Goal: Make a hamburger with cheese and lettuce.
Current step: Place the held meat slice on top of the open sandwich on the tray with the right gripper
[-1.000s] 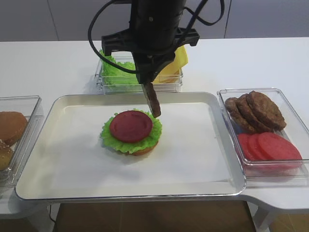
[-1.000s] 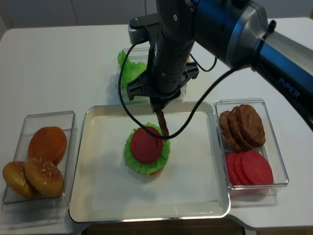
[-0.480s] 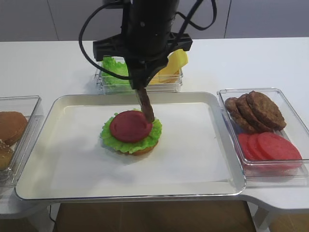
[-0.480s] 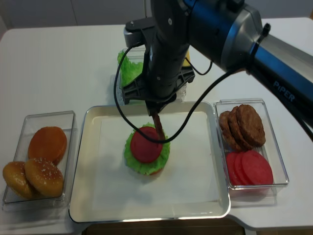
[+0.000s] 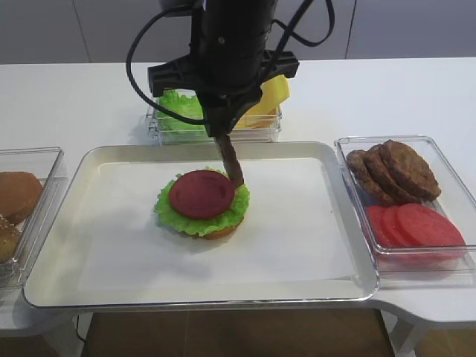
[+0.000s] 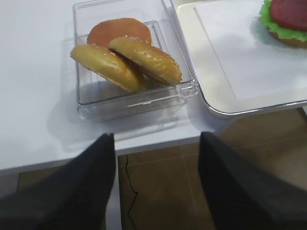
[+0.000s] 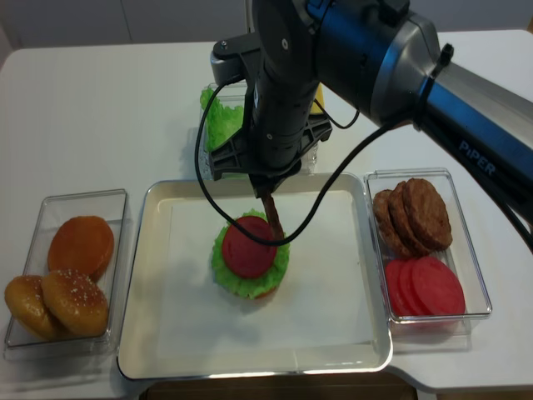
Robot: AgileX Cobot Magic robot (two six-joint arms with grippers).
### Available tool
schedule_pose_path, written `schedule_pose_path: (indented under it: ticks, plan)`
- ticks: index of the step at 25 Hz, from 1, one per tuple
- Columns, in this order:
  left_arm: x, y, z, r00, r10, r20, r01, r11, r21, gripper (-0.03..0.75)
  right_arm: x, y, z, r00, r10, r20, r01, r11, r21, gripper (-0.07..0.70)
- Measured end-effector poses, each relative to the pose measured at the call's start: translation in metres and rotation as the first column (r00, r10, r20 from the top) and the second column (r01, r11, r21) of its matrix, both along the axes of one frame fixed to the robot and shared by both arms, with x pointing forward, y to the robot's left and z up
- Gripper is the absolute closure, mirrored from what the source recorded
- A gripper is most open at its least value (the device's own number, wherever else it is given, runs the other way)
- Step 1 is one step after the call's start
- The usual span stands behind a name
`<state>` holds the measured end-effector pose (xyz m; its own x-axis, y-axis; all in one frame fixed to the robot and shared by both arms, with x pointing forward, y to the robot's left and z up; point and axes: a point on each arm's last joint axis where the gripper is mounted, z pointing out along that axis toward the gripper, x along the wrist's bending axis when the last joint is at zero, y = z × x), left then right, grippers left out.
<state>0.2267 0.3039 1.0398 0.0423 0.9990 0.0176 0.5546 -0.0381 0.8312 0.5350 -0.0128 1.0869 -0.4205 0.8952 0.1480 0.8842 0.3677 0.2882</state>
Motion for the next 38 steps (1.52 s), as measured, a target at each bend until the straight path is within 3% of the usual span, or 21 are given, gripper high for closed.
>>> schedule_pose_path:
  ticks: [12,20,38]
  plan:
    - [0.000,0.000,0.000,1.000,0.000,0.000,0.000,1.000,0.000,0.302,0.000,0.000,0.000,1.000,-0.008,0.002,0.008,1.000,-0.002,0.493]
    - [0.000,0.000,0.000,1.000,0.000,0.000,0.000,1.000,0.000,0.302,0.004,-0.004,0.000,0.999,-0.006,0.042,0.008,0.999,-0.044,0.493]
    - [0.000,0.000,0.000,1.000,0.000,0.000,0.000,1.000,0.000,0.302,-0.008,0.013,-0.009,0.996,0.054,0.074,-0.046,0.993,-0.107,0.493]
